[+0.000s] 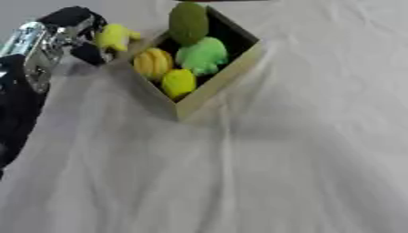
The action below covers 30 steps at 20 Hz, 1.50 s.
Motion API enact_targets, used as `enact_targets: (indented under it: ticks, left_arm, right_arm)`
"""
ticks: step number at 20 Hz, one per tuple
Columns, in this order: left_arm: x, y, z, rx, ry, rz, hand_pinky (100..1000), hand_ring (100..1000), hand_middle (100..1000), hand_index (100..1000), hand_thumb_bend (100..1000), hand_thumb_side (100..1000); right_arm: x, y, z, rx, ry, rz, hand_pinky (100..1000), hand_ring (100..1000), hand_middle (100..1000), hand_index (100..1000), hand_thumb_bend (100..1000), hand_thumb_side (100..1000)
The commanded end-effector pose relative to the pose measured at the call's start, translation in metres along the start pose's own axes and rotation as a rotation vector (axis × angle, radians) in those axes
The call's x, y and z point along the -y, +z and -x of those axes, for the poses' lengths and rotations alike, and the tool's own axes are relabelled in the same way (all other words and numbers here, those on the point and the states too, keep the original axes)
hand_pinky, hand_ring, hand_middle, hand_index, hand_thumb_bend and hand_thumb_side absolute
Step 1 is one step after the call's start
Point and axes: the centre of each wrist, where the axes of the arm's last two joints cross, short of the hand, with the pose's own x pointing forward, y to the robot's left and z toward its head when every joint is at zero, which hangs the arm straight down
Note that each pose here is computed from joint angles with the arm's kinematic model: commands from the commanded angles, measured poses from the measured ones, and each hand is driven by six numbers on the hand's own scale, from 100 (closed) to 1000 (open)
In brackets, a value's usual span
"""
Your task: Pick up objects on the table and place them in the box.
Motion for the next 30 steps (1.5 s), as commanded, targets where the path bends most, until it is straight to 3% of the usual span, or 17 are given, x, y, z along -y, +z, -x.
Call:
enact_targets:
  ticks: [1, 8, 15, 20, 30]
  left_arm:
    - [-0.024, 0.002, 0.0, -0.014, -0.022, -0.114, 680, 611, 549, 657, 102, 233]
    - [-0.057, 0.013, -0.007, 0.013, -0.037, -0.236, 684, 608, 548, 655, 100, 227]
    - [-0.086, 0.033, -0.032, 0.195, -0.079, -0.272, 684, 606, 547, 657, 100, 227]
    - [-0.089, 0.049, -0.038, 0.313, -0.056, -0.21, 681, 606, 548, 658, 100, 238]
    - [-0.085, 0.06, -0.043, 0.378, 0.006, -0.128, 673, 605, 549, 659, 100, 260]
  right_arm:
    - [0.005, -0.005, -0.005, 0.018, 0.022, -0.014, 924, 923, 655, 786, 100, 517]
    - [0.006, -0.005, -0.005, 0.017, 0.026, -0.014, 923, 923, 656, 786, 100, 513]
    - [0.008, -0.006, -0.006, 0.021, 0.029, -0.014, 922, 922, 657, 787, 100, 508]
    - [0.008, -0.006, -0.006, 0.02, 0.03, -0.017, 922, 922, 658, 787, 100, 508]
    - [0.007, -0.007, -0.006, 0.023, 0.027, -0.017, 922, 922, 657, 787, 100, 508]
